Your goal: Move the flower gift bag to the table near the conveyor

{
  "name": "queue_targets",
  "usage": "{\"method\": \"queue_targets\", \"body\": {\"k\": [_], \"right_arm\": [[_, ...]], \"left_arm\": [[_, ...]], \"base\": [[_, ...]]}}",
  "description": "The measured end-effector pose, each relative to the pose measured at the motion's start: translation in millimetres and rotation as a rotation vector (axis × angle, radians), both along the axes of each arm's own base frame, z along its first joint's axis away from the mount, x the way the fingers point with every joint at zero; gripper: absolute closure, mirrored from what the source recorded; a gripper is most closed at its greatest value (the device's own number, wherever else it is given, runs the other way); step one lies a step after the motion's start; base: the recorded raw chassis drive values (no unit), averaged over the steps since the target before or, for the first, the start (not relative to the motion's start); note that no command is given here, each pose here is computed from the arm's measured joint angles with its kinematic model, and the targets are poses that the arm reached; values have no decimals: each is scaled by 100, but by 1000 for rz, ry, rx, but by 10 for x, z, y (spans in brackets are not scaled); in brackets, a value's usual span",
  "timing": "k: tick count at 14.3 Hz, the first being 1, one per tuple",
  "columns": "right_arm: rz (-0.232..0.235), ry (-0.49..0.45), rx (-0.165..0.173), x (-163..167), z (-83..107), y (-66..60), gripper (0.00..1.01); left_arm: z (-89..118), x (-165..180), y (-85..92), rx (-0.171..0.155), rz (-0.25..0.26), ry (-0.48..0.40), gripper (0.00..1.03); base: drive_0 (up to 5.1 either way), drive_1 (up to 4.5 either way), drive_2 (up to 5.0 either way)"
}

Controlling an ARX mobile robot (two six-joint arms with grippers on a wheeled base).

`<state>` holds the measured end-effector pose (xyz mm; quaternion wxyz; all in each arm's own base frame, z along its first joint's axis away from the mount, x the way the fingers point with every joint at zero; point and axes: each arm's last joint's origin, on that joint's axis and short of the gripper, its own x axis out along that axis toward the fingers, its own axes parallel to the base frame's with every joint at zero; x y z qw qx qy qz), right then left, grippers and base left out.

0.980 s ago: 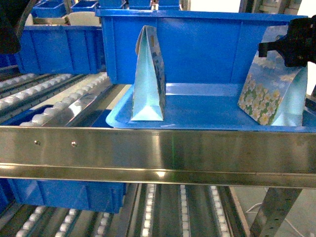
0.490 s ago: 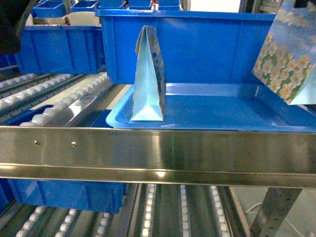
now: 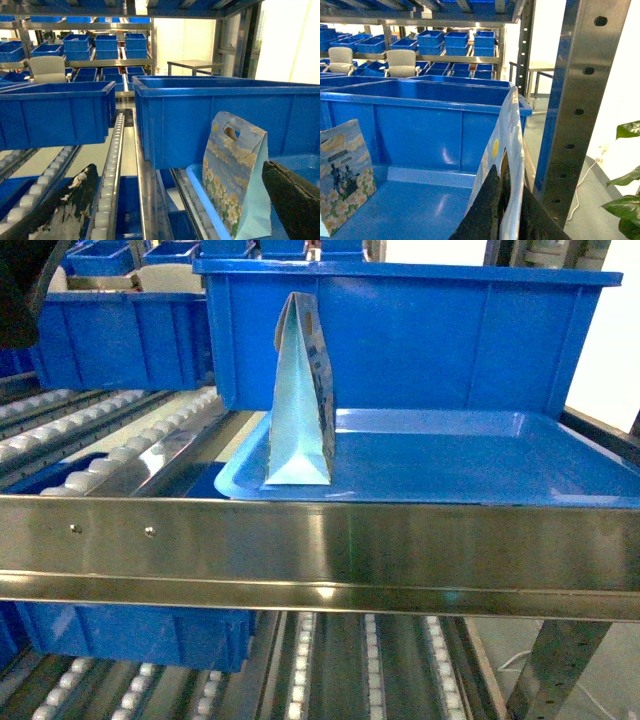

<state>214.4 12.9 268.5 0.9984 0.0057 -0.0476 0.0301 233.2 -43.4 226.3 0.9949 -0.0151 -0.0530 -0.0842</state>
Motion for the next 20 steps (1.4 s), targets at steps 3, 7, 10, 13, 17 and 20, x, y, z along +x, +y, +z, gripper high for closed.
{"method": "queue_targets", "body": {"k": [3,7,10,13,17,20], "right_arm": [[-44,8,-6,-133,-125,-23,98],[-43,8,-5,-133,-125,-22,98],[-44,8,-5,-133,-123,-23,98],[-44,7,-5,-134,-123,-23,98],[-44,7,-5,-135,-123,-23,98],[-44,6,-6,-134,-121,-23,98]], "left_arm": [[0,0,0,0,0,0,5],[0,0,0,0,0,0,5],[0,1,-2,0,0,0,5],[213,362,-216,-19,-21,-18,5],[358,753,-551,-42,11,52,5],[321,919,-931,-8,-11,121,5]], "base": [[0,0,0],[0,0,0],[0,0,0],[0,0,0],[0,0,0],[0,0,0]]}}
